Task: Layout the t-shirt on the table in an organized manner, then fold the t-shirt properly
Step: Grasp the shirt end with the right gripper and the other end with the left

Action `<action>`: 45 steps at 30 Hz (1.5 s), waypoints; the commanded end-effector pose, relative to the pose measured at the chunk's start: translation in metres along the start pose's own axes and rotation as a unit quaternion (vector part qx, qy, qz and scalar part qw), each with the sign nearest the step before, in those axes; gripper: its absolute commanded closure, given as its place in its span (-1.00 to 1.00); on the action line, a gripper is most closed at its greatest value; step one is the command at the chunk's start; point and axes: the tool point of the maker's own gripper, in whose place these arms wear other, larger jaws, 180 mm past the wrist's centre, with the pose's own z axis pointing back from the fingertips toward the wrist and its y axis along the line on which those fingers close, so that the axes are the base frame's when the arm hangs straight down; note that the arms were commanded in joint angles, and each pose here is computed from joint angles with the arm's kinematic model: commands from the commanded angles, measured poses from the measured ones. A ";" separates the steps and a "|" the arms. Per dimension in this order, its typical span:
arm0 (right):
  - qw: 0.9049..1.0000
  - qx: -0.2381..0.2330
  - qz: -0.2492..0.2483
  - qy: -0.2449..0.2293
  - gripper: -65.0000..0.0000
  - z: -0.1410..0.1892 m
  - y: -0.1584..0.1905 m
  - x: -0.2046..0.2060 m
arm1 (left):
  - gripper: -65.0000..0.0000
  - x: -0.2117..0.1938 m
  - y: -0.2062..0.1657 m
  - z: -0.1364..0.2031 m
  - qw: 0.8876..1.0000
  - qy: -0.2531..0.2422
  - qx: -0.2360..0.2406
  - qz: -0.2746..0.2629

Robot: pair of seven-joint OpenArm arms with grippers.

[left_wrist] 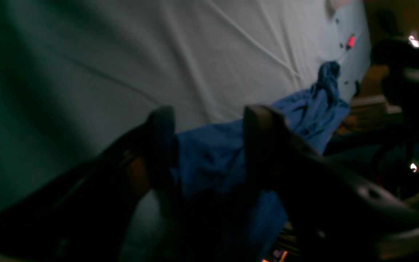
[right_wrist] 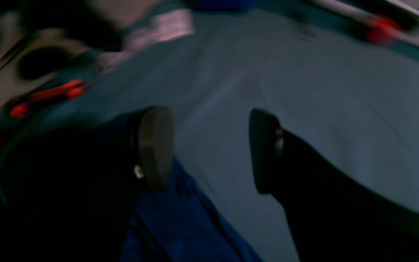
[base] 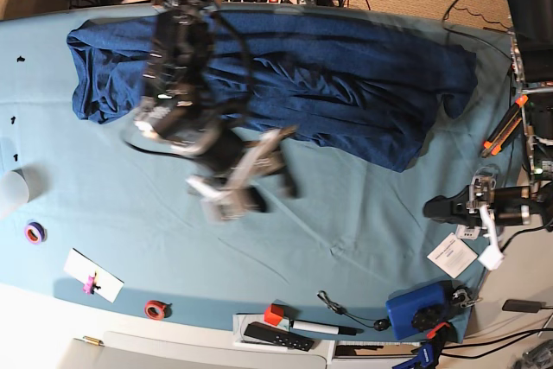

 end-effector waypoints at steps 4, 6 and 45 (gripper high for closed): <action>0.998 -0.038 -0.040 -0.033 0.00 0.030 -0.042 0.004 | -0.13 0.016 0.000 0.019 1.000 -0.024 0.008 -0.012; 0.996 -0.064 -0.050 -0.031 0.00 0.045 -0.062 -0.007 | -0.13 0.007 0.004 0.020 1.000 -0.019 0.011 -0.005; 0.984 -0.048 -0.171 0.027 0.00 0.157 -0.076 -0.100 | -0.20 -0.151 0.002 0.024 0.985 0.149 0.069 -0.055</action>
